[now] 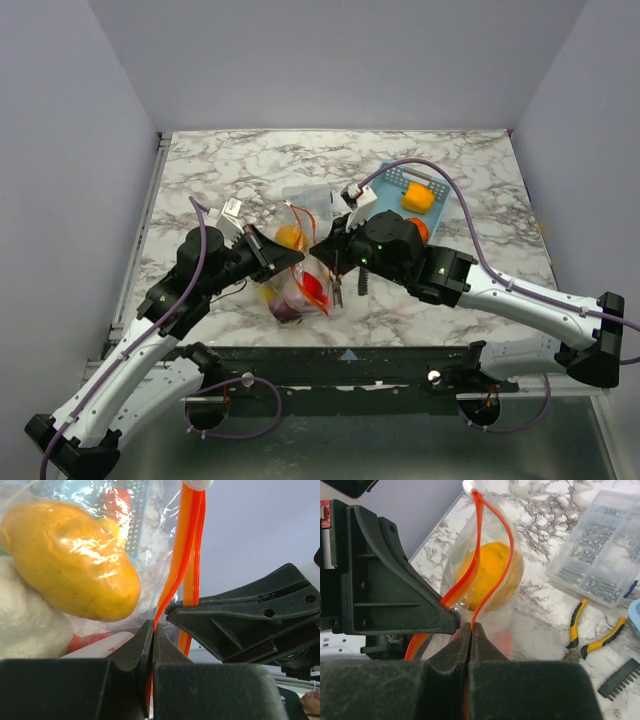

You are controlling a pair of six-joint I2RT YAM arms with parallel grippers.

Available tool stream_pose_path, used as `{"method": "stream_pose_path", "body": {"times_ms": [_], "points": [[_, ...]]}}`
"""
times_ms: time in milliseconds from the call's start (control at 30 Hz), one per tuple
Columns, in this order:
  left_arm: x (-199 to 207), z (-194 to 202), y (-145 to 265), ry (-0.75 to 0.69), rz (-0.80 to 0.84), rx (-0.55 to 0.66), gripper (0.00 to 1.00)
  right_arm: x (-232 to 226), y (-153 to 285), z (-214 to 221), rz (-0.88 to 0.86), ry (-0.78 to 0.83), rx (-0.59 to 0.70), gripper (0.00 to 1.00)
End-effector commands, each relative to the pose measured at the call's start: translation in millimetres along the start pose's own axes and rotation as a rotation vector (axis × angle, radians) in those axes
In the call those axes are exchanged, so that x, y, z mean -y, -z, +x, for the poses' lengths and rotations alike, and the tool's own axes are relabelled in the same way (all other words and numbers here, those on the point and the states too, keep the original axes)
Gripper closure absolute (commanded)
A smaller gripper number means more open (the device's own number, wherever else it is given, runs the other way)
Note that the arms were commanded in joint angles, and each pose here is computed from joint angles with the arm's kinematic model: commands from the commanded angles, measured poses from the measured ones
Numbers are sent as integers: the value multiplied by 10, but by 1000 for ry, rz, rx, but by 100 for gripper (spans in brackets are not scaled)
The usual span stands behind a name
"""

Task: Place the food in the zip-top bag and seal the zipper
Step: Place the zipper food storage bag at the center of the board.

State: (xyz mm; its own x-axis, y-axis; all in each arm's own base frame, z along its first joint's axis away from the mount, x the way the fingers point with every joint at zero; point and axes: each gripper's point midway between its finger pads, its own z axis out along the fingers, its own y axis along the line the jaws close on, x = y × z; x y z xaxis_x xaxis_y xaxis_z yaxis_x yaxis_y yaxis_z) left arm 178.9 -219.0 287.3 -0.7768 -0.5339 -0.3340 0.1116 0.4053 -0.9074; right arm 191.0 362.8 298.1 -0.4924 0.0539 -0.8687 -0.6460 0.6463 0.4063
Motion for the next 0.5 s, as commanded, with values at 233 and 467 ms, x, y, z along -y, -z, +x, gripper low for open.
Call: {"method": "stream_pose_path", "body": {"times_ms": [233,467], "points": [[81,-120,-11,9,17,97,100,-4,22,-23,-12,-16,37,100],[55,-62,-145,47,25,59,100,135,43,97,36,0,14,100]]}}
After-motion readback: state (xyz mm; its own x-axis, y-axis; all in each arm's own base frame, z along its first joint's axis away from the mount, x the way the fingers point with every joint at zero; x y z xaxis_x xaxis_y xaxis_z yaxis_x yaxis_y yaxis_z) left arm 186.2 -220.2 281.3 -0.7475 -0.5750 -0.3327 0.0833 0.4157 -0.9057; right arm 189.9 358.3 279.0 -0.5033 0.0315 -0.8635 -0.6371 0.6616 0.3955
